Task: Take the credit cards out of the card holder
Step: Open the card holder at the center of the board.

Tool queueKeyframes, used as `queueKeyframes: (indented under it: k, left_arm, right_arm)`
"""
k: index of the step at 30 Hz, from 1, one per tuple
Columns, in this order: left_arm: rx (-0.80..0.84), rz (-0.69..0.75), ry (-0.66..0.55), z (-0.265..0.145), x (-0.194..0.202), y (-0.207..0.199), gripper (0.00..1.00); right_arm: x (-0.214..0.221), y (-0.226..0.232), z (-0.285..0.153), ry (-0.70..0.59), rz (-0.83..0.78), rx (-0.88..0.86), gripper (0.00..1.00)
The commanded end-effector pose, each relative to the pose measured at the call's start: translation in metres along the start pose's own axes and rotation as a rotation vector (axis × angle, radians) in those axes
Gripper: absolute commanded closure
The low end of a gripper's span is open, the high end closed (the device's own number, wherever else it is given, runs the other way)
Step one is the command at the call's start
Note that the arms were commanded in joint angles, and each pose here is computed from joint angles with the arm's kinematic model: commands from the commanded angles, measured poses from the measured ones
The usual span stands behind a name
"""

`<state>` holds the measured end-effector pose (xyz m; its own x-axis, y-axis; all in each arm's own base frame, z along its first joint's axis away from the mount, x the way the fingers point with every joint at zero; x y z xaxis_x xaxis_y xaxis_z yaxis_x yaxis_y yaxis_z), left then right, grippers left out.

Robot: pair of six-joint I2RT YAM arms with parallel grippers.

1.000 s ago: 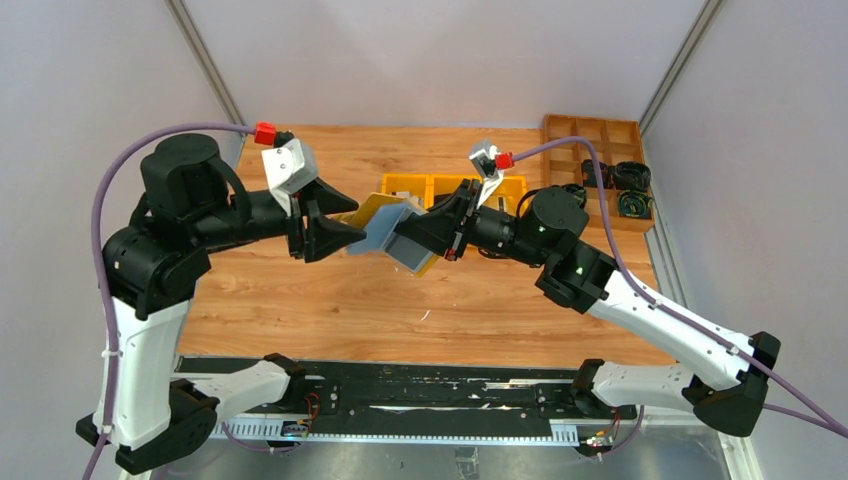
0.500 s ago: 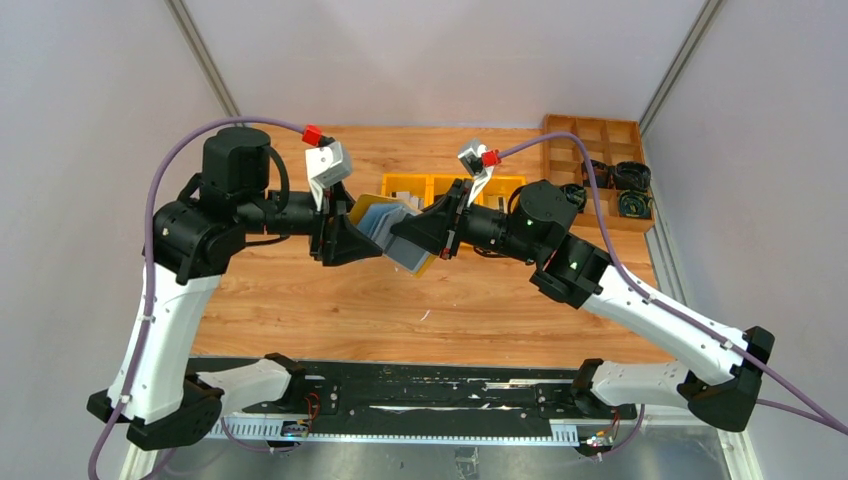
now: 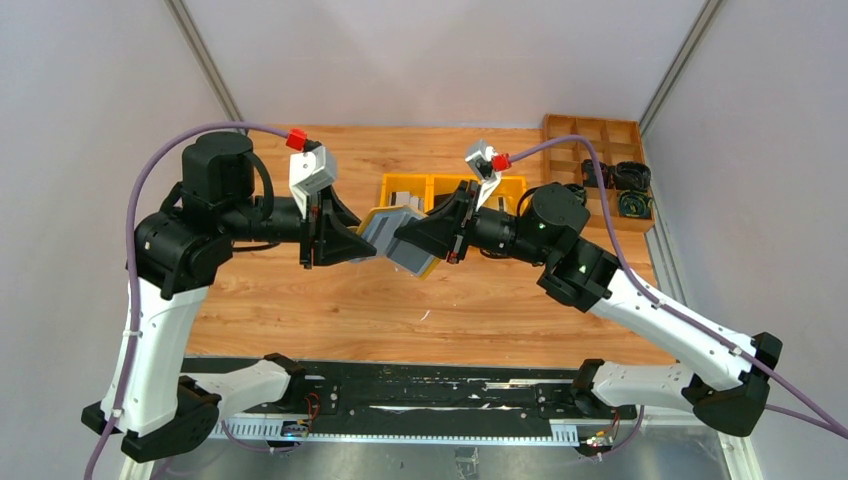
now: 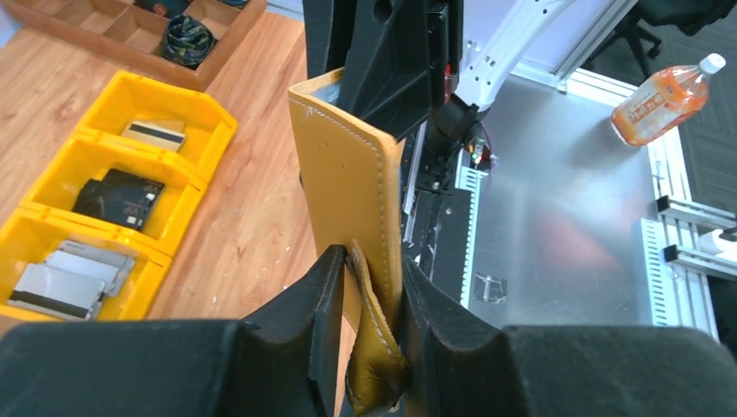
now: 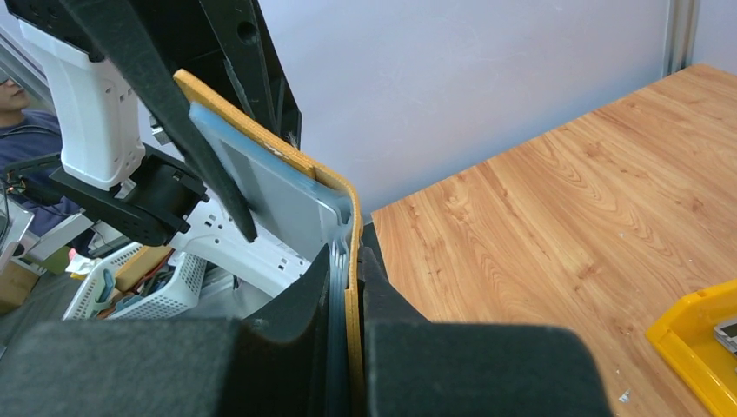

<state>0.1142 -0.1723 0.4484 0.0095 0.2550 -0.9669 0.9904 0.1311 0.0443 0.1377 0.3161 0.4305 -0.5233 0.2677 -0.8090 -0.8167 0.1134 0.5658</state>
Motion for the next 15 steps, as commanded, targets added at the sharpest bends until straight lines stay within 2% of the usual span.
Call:
queueKeyframes:
  k: [1, 5, 7, 13, 14, 15]
  left_arm:
    - [0.013, 0.004, -0.027, -0.006, -0.009, -0.007, 0.76]
    - [-0.053, 0.018, -0.018, -0.008, -0.014, 0.001, 0.95]
    - [-0.056, 0.016, -0.023, -0.009, -0.016, 0.001, 1.00]
    - [0.029, -0.076, -0.033, -0.003, -0.014, -0.005, 1.00]
    - [0.039, -0.087, -0.036, -0.002, -0.014, -0.005, 0.98]
    - [0.052, -0.103, -0.037, -0.001, -0.014, -0.005, 0.90]
  right_arm:
    - [-0.011, 0.014, -0.007, -0.044, -0.046, -0.065, 1.00]
    - [-0.006, 0.024, -0.014, -0.020, -0.072, -0.138, 1.00]
    - [-0.003, 0.030, -0.018, -0.004, -0.088, -0.181, 1.00]
    - [0.005, 0.045, -0.024, 0.065, -0.113, -0.311, 1.00]
    - [0.007, 0.047, -0.025, 0.077, -0.115, -0.326, 1.00]
    - [0.008, 0.048, -0.026, 0.082, -0.118, -0.340, 1.00]
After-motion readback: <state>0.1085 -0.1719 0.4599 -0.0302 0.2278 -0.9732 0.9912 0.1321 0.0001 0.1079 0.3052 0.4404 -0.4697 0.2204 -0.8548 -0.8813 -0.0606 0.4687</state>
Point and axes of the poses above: each gripper's point midway between its finger pads, its own z axis out along the fingers, its own y axis along the line the jaws close on, x = y × z, the point moved 4 cm from there along -z, back along the fingers, and after that the axes turned 13 degrees about z, right-handed, at the moved point
